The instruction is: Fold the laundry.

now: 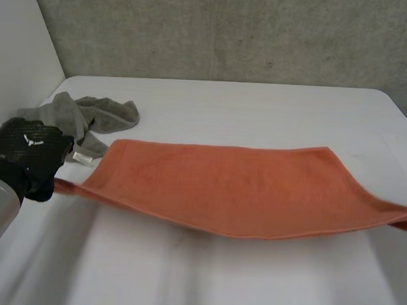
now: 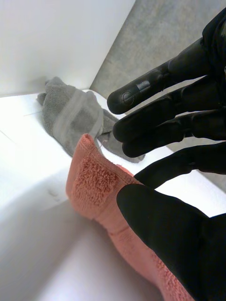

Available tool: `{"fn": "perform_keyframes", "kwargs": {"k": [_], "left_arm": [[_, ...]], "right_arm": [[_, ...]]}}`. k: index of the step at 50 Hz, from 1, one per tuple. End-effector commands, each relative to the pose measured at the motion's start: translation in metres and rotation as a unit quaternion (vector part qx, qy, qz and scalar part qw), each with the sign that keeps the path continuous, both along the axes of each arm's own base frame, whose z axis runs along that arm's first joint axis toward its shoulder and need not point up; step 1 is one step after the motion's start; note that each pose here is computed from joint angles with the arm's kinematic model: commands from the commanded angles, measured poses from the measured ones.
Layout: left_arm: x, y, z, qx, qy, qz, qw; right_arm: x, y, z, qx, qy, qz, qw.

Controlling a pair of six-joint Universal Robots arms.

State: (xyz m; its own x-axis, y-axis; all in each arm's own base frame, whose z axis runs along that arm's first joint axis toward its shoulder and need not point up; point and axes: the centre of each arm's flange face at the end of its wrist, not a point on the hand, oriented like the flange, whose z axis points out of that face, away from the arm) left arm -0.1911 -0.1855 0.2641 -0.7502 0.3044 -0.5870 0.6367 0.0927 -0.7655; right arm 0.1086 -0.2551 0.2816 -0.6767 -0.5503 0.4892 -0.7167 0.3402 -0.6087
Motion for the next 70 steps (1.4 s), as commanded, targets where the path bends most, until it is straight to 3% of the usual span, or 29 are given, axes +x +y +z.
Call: {"fn": "perform_keyframes", "kwargs": {"k": [1,10,14,17,21,22,25,26,29,31,39,48,55,64,66,70], "left_arm": [[-0.009,-0.030,-0.039,0.017,-0.025,-0.011,0.999],[-0.033,-0.090,-0.069,0.024,-0.024,-0.012,0.999],[-0.044,-0.126,-0.050,-0.023,-0.005,-0.004,1.000],[-0.052,-0.152,-0.009,-0.097,0.031,0.011,0.995],[-0.058,-0.174,0.062,-0.226,0.095,0.019,0.969],[-0.058,-0.179,0.090,-0.278,0.121,0.022,0.953],[-0.055,-0.176,0.127,-0.343,0.156,0.026,0.926],[-0.050,-0.169,0.150,-0.377,0.173,0.031,0.910],[-0.045,-0.157,0.168,-0.397,0.187,0.043,0.898],[-0.045,-0.157,0.161,-0.386,0.189,0.047,0.902],[-0.042,-0.157,0.082,-0.278,0.163,0.051,0.945],[-0.042,-0.147,-0.043,-0.117,0.107,0.045,0.986],[-0.040,-0.133,-0.106,-0.029,0.067,0.046,0.996],[-0.020,-0.089,-0.093,0.011,0.025,0.048,0.998],[-0.015,-0.075,-0.088,0.027,0.002,0.044,0.999],[0.003,-0.019,-0.092,0.132,-0.119,0.008,0.984]], "right_arm": [[-0.002,-0.023,-0.037,0.022,-0.022,-0.001,1.000],[0.025,-0.063,-0.071,0.030,-0.039,-0.003,0.999],[0.033,-0.097,-0.054,-0.052,-0.039,-0.019,0.998],[0.040,-0.123,-0.011,-0.162,-0.058,-0.026,0.985],[0.052,-0.142,0.061,-0.315,-0.123,-0.022,0.941],[0.057,-0.144,0.087,-0.366,-0.155,-0.016,0.917],[0.058,-0.144,0.119,-0.432,-0.190,-0.009,0.882],[0.058,-0.142,0.136,-0.465,-0.208,-0.003,0.860],[0.057,-0.138,0.150,-0.497,-0.222,0.001,0.839],[0.058,-0.139,0.144,-0.488,-0.221,0.002,0.844],[0.060,-0.146,0.088,-0.420,-0.197,-0.006,0.886],[0.068,-0.148,-0.041,-0.270,-0.131,0.039,0.953],[0.069,-0.132,-0.109,-0.178,-0.098,0.066,0.977],[0.057,-0.092,-0.097,-0.107,-0.070,0.054,0.990],[0.052,-0.078,-0.088,-0.074,-0.059,0.052,0.994],[0.034,-0.036,-0.081,0.058,-0.034,0.046,0.997]]}}
